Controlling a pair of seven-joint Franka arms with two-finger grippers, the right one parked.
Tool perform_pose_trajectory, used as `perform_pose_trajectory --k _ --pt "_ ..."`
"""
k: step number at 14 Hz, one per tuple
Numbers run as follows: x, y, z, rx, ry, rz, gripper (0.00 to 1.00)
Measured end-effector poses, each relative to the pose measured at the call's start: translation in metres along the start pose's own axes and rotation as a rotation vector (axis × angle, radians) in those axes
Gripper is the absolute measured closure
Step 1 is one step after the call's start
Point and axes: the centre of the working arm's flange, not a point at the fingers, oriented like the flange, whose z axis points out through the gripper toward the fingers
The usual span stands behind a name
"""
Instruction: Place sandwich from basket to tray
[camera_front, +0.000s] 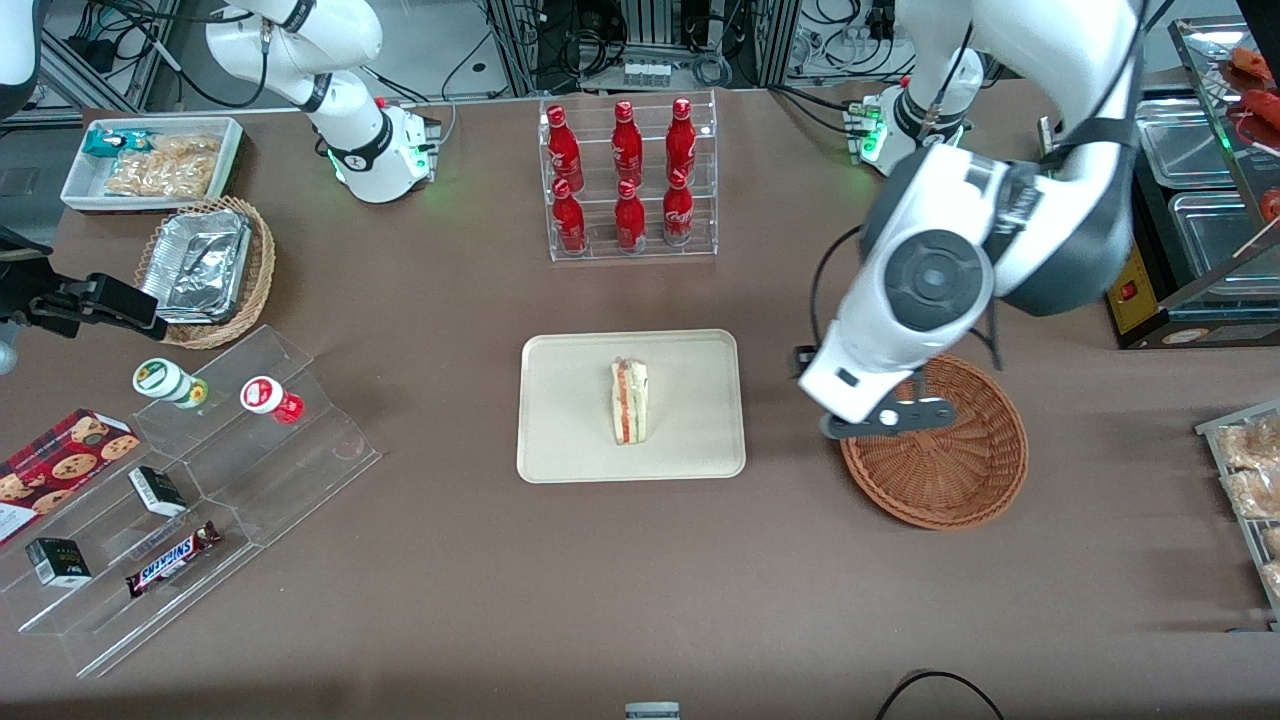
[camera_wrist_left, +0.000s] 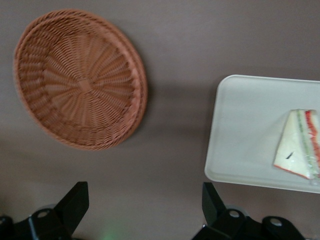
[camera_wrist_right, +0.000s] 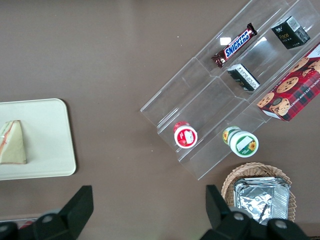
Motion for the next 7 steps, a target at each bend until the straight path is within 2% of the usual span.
perform_pose_trajectory --k 3,7 --pt "0.008 -0.052 -0.013 -0.007 -0.021 0.024 0.00" --pt "-0.004 -0.120 -0.026 -0.023 -0.032 0.109 0.00"
